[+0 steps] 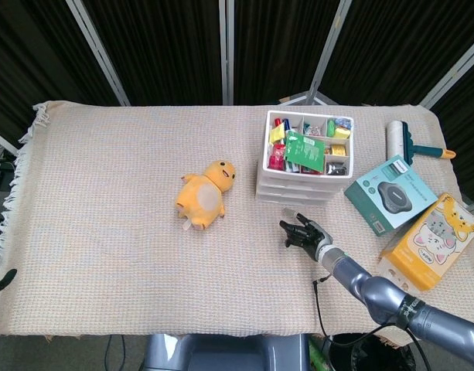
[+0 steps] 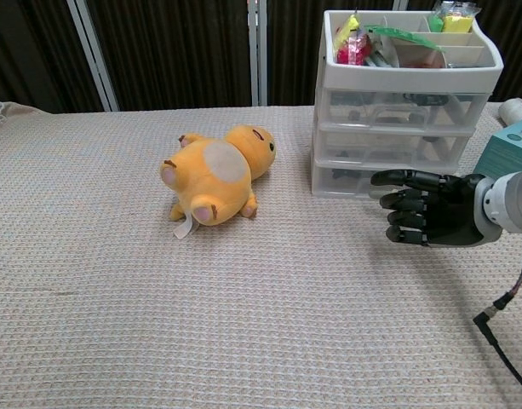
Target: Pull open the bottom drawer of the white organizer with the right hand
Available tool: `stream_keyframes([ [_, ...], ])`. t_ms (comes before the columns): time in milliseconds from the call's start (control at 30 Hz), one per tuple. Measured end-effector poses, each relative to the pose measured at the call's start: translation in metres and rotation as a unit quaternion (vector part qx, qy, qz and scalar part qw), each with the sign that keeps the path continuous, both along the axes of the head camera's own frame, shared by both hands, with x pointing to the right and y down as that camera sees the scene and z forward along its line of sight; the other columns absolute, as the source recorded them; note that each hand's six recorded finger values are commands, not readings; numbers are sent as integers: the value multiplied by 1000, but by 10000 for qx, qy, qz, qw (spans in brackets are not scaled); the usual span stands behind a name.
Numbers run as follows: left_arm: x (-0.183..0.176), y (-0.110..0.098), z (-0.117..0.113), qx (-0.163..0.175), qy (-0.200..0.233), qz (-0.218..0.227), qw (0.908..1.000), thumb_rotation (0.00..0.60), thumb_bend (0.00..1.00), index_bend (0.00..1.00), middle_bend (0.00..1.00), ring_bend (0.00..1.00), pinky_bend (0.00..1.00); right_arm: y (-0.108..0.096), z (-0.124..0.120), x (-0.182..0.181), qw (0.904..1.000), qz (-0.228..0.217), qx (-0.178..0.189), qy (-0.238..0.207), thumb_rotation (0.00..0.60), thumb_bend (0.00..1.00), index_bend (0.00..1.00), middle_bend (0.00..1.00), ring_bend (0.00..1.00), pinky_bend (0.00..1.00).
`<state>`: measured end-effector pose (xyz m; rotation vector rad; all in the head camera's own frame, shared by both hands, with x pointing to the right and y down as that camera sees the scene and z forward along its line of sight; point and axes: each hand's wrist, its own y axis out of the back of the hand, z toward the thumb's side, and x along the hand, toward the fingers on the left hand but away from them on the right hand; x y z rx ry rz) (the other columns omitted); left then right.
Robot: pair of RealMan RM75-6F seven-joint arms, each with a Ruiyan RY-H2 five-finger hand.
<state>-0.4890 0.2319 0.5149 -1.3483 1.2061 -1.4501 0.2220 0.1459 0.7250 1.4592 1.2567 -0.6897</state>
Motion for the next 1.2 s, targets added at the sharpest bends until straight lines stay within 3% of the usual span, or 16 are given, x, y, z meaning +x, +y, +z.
stream_keyframes([
  [667, 0, -4, 2, -55, -9, -13, 10000, 600, 60, 0, 0, 0, 0, -12, 19, 15, 9982, 578, -156, 65, 600, 264, 180, 788, 848, 691],
  [900, -1, -5, 4, -104, -17, -37, 9999, 600, 60, 0, 0, 0, 0, -12, 28, 16, 9935, 1070, -367, -85, 600, 267, 181, 788, 848, 690],
  [1200, 0, -4, 5, -187, -4, -25, 9998, 600, 60, 0, 0, 0, 0, -14, 35, 13, 9888, 1378, -494, -272, 600, 273, 239, 788, 848, 688],
])
